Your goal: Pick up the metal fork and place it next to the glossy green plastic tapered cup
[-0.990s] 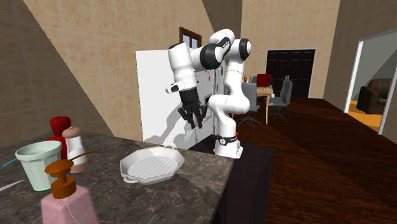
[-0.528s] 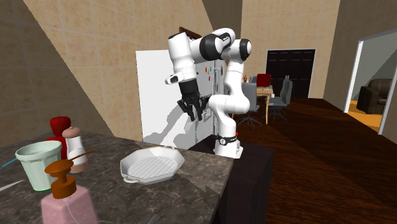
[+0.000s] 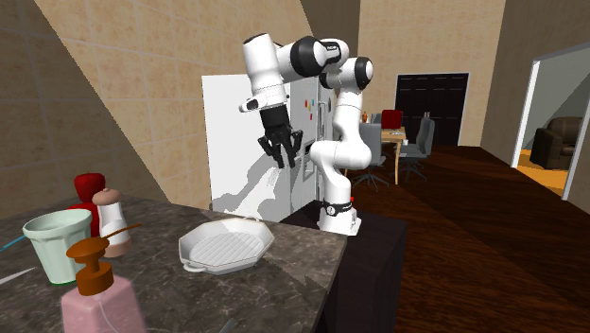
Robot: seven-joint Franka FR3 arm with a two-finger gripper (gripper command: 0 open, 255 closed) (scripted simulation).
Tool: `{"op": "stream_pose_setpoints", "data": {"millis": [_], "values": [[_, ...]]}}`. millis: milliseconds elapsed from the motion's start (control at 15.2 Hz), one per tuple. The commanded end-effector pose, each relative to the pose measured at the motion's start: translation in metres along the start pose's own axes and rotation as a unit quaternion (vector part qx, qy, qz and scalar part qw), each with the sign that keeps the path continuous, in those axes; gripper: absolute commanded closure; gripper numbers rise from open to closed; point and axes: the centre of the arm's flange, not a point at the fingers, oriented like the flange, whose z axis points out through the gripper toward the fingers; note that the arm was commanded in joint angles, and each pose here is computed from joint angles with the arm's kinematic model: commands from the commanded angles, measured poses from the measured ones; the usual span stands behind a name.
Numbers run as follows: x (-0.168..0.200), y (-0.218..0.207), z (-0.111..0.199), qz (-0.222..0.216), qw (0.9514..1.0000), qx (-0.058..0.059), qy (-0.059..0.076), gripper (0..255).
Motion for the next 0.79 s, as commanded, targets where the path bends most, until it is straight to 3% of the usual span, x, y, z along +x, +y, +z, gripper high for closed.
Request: {"op": "stream_pose_setpoints", "data": {"millis": [0,726], "values": [[0.010,0.020,-0.006,0.000,1.0000,0.000,0.000,255],[0.067,0.150,-0.040,0.000,1.0000,0.000,0.000,255]]}}
